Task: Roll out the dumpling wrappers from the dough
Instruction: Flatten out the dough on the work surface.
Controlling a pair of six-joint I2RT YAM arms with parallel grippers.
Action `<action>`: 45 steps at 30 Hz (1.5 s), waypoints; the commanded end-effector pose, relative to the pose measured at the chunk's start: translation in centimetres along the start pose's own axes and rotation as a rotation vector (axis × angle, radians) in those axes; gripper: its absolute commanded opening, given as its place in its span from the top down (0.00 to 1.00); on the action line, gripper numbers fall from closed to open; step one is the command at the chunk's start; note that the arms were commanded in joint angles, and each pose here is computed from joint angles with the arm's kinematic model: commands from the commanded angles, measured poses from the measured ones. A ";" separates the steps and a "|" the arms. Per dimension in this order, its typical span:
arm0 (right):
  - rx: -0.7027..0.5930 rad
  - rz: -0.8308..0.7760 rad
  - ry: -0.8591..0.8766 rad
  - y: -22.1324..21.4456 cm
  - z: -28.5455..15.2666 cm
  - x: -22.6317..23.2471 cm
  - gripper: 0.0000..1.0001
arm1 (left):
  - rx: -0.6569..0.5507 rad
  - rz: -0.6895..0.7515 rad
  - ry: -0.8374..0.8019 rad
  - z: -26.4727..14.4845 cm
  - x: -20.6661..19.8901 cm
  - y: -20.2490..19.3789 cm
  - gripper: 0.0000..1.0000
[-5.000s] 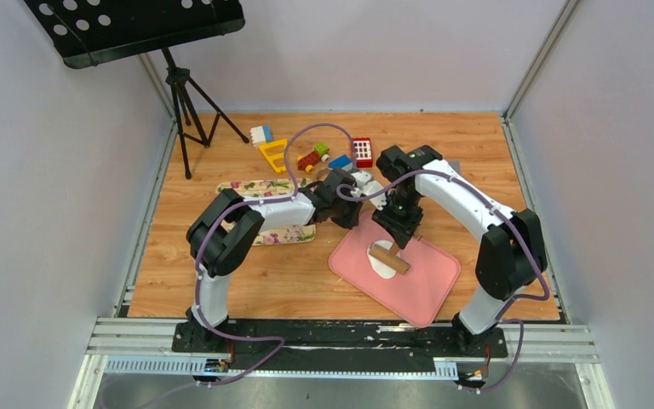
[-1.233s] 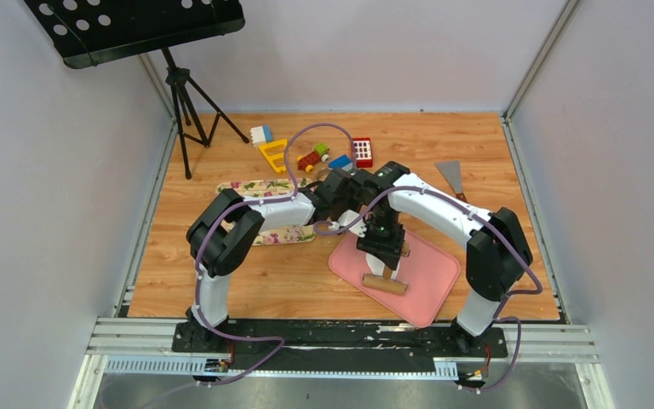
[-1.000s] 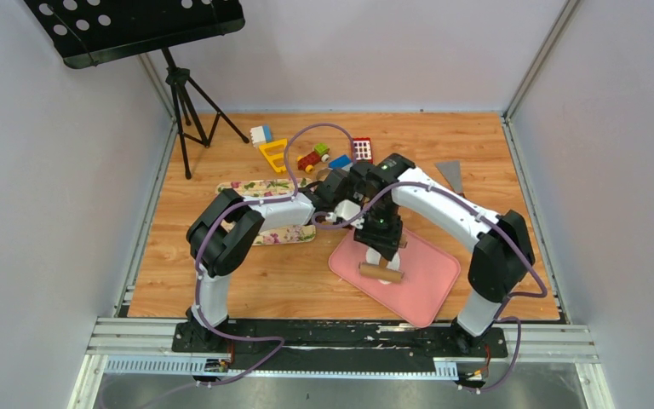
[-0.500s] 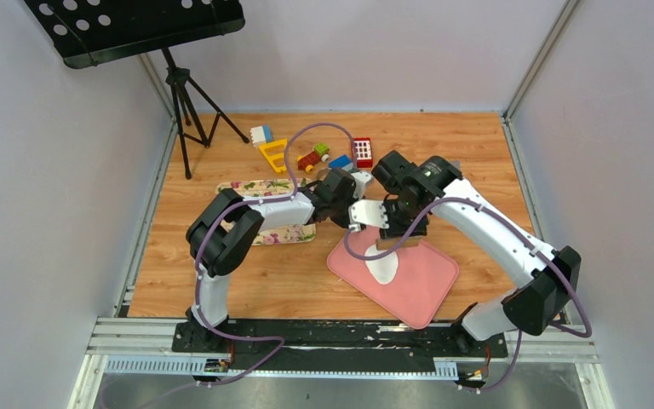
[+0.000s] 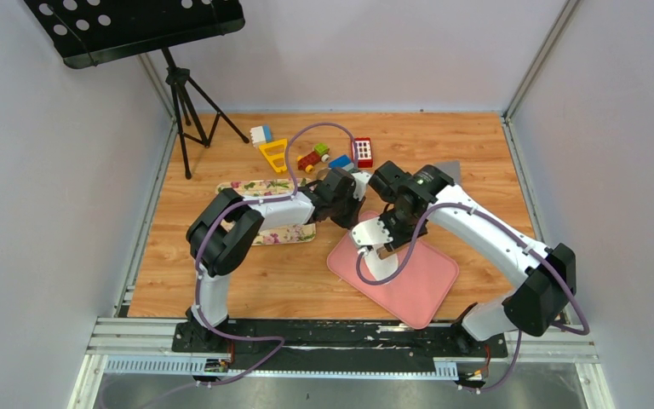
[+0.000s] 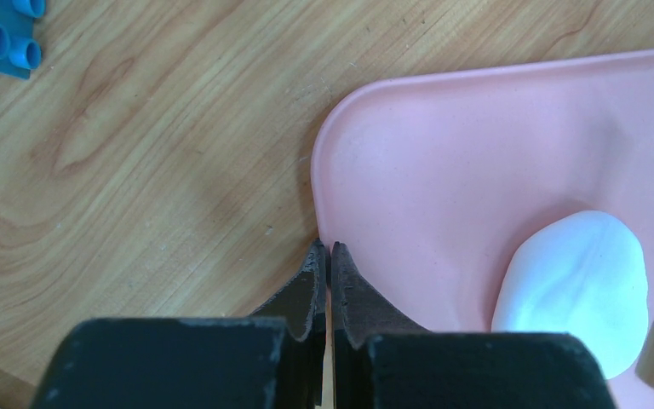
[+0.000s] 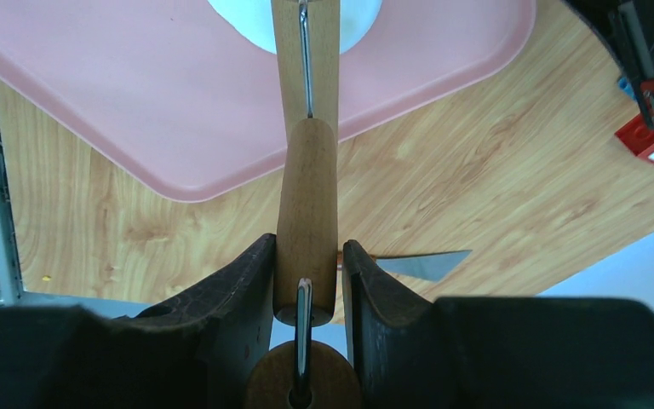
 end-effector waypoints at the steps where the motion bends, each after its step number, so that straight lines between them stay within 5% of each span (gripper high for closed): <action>1: -0.066 -0.114 -0.015 1.2 0.9 -0.7 1.00 | 0.097 0.022 -0.047 0.5 -0.8 -2.3 1.00; 9: -0.116 -0.116 0.167 2.0 5.3 3.7 1.00 | 0.107 0.014 -0.058 0.5 -1.0 -2.5 1.00; 17: -0.164 -0.084 0.250 2.8 5.1 6.8 1.00 | 0.106 0.011 -0.056 0.5 -1.0 -2.5 1.00; 29: -0.143 -0.069 -0.089 2.5 -1.9 -1.0 1.00 | 0.110 0.013 -0.058 0.5 -1.0 -2.6 1.00; 45: -0.105 -0.079 0.236 3.7 7.3 2.8 1.00 | 0.116 0.014 -0.065 0.6 -1.2 -2.8 1.00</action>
Point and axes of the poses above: each gripper's point midway between its finger pads, its own z axis out along the fingers, its own x axis along the line the jaws close on, y = z × x, the point moved 1 cm from there along -z, back along the fingers, and after that the axes turned 14 degrees about -z, right-handed, at the moved point
